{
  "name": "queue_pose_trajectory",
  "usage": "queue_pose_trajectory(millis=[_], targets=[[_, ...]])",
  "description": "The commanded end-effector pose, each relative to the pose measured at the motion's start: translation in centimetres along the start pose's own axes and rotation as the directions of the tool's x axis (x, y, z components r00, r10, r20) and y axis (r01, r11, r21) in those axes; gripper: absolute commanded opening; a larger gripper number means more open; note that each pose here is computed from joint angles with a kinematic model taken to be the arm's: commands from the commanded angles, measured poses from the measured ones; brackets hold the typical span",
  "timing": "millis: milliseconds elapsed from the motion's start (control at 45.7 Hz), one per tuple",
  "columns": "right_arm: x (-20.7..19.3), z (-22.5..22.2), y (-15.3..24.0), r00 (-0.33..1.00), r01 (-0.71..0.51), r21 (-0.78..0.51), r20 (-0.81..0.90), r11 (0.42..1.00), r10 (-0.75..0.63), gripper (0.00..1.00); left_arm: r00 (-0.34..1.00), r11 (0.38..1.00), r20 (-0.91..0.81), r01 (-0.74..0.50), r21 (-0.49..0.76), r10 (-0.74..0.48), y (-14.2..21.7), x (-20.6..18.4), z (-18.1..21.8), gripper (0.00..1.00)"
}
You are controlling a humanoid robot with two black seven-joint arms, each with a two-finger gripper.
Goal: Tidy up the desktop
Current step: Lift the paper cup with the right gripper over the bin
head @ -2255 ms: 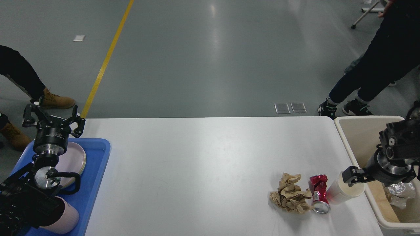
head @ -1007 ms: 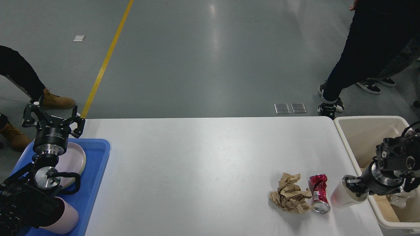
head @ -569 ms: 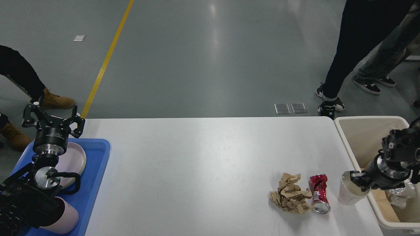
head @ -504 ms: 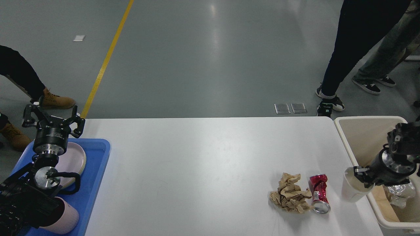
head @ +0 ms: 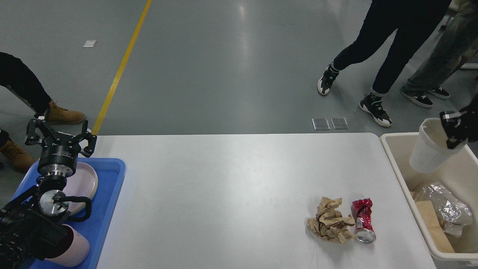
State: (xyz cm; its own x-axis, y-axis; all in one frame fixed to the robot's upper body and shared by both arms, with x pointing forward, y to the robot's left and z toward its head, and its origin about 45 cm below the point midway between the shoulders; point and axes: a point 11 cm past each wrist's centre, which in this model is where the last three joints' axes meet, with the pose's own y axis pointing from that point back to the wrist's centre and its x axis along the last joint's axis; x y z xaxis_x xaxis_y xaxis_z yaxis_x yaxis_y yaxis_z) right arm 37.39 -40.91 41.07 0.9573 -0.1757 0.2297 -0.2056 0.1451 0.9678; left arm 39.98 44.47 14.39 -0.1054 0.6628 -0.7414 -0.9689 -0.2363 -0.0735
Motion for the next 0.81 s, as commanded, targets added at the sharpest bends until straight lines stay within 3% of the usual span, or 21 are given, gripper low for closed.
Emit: queue_pose_trajectory(millis=[0, 263, 460, 591, 679, 788], targets=[[1.6, -2.3, 3.7, 0.995, -0.091, 0.029, -0.045, 0.995, 0.092, 0.0, 1.0, 1.0, 0.0, 0.0, 0.0, 0.0, 0.0, 0.0, 0.0, 0.96], [2.5, -7.5, 6.8, 0.975, -0.155, 0.102, -0.146, 0.983, 0.169, 0.0, 1.0, 1.0, 0.0, 0.0, 0.0, 0.0, 0.0, 0.0, 0.0, 0.96], [2.8, -7.3, 7.2, 0.973, -0.172, 0.098, -0.138, 0.98, 0.184, 0.0, 1.0, 1.0, -0.001, 0.001, 0.0, -0.001, 0.0, 0.0, 0.0, 0.96], [4.0, -2.8, 7.3, 0.975, -0.216, 0.026, -0.048, 0.976, 0.217, 0.0, 1.0, 1.0, -0.001, 0.0, 0.001, 0.0, 0.0, 0.0, -0.1, 0.96], [4.6, 2.9, 6.8, 0.97, -0.235, -0.092, 0.046, 0.968, 0.24, 0.0, 1.0, 1.0, -0.001, 0.001, 0.0, -0.001, 0.0, 0.0, 0.0, 0.96], [4.3, 8.3, 4.0, 0.976, -0.172, -0.269, 0.081, 0.948, 0.2, 0.0, 1.0, 1.0, 0.0, 0.0, 0.0, 0.0, 0.0, 0.0, 0.0, 0.96]])
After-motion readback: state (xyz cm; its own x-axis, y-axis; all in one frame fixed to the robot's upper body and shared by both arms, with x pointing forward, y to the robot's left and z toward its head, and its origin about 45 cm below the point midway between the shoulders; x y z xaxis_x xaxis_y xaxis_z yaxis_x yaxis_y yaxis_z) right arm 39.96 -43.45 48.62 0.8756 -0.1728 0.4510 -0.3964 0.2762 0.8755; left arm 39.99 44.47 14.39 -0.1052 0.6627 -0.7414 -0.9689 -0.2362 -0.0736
